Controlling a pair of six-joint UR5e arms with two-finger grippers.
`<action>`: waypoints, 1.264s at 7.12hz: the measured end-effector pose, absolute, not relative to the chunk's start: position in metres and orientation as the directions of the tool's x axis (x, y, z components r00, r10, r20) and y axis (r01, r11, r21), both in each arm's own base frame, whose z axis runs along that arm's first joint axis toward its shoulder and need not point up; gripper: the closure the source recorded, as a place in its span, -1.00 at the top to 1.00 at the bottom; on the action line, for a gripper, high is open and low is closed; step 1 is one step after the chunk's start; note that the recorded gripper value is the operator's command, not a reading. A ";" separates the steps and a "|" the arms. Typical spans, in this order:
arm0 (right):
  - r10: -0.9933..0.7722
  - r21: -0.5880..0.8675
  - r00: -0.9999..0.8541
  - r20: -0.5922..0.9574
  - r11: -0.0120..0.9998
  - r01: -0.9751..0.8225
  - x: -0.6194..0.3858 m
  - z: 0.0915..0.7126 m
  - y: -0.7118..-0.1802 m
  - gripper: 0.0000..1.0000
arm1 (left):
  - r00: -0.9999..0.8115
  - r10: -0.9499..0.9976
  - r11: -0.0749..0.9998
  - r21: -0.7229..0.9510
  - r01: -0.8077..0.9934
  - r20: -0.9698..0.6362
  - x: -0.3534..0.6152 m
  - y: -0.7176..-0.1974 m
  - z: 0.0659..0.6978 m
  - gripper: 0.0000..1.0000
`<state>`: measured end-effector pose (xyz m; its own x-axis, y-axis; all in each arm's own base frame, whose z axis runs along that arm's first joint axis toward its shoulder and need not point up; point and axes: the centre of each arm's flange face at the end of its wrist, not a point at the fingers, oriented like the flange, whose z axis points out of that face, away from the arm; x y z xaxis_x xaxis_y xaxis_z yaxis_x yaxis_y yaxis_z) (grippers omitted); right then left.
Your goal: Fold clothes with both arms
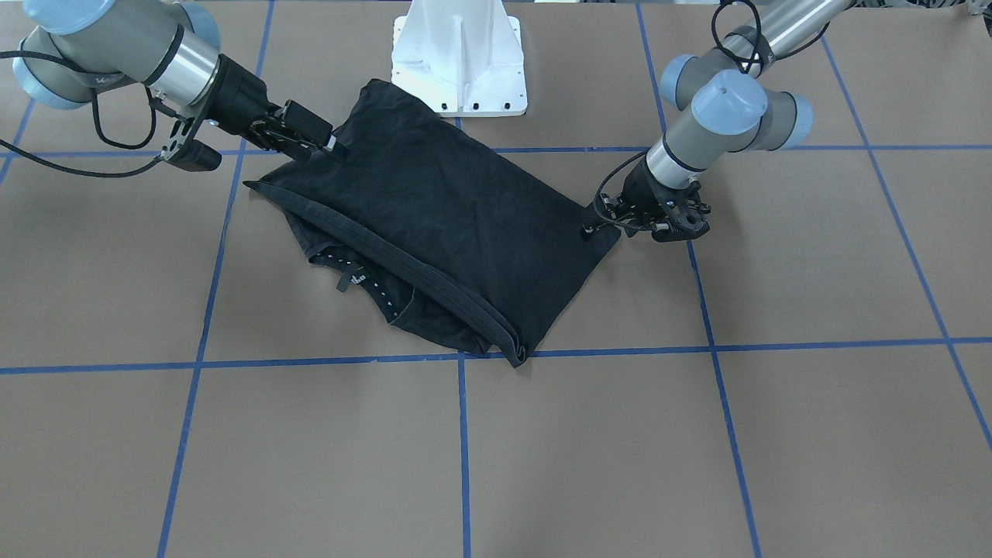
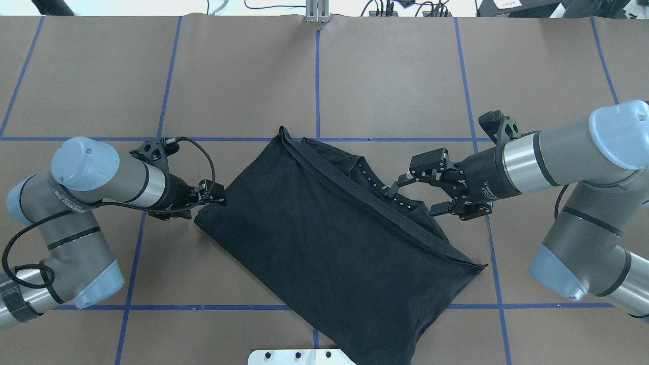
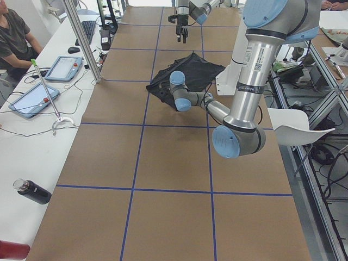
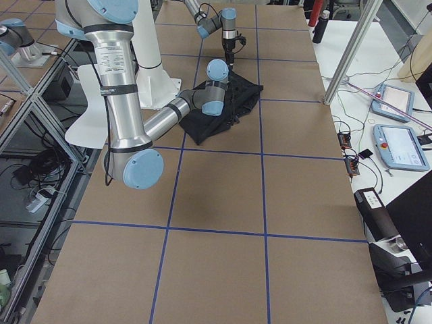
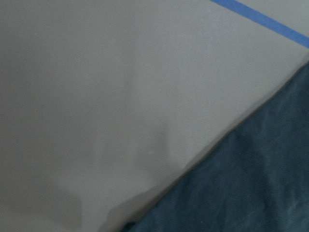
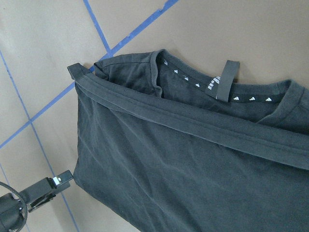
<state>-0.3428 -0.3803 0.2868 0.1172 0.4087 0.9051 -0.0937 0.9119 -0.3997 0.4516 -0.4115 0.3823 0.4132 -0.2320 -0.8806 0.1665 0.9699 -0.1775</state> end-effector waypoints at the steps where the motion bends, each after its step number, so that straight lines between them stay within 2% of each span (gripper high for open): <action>1: 0.409 -0.400 0.117 0.905 0.912 -0.094 -0.343 0.287 -0.380 1.00 | 0.416 -0.231 0.970 -0.177 0.165 -0.879 0.454 -0.409 0.383 0.99; 4: 0.409 -0.400 0.118 0.905 0.912 -0.094 -0.343 0.287 -0.380 1.00 | 0.437 -0.234 0.970 -0.178 0.166 -0.869 0.465 -0.406 0.394 0.98; 5: 0.410 -0.401 0.118 0.904 0.911 -0.095 -0.343 0.287 -0.381 1.00 | 0.440 -0.235 0.970 -0.177 0.169 -0.867 0.467 -0.405 0.396 0.58; 6: 0.410 -0.401 0.118 0.904 0.911 -0.095 -0.343 0.287 -0.381 1.00 | 0.441 -0.236 0.969 -0.177 0.171 -0.866 0.468 -0.404 0.396 0.27; 7: 0.410 -0.401 0.118 0.905 0.911 -0.095 -0.342 0.287 -0.381 1.00 | 0.438 -0.237 0.969 -0.178 0.172 -0.867 0.468 -0.404 0.394 0.07; 8: 0.410 -0.401 0.117 0.905 0.911 -0.094 -0.341 0.286 -0.382 1.00 | 0.435 -0.236 0.969 -0.178 0.170 -0.869 0.467 -0.403 0.392 -0.25; 9: 0.410 -0.401 0.116 0.905 0.911 -0.093 -0.339 0.286 -0.382 1.00 | 0.433 -0.235 0.969 -0.178 0.169 -0.870 0.467 -0.403 0.389 -0.68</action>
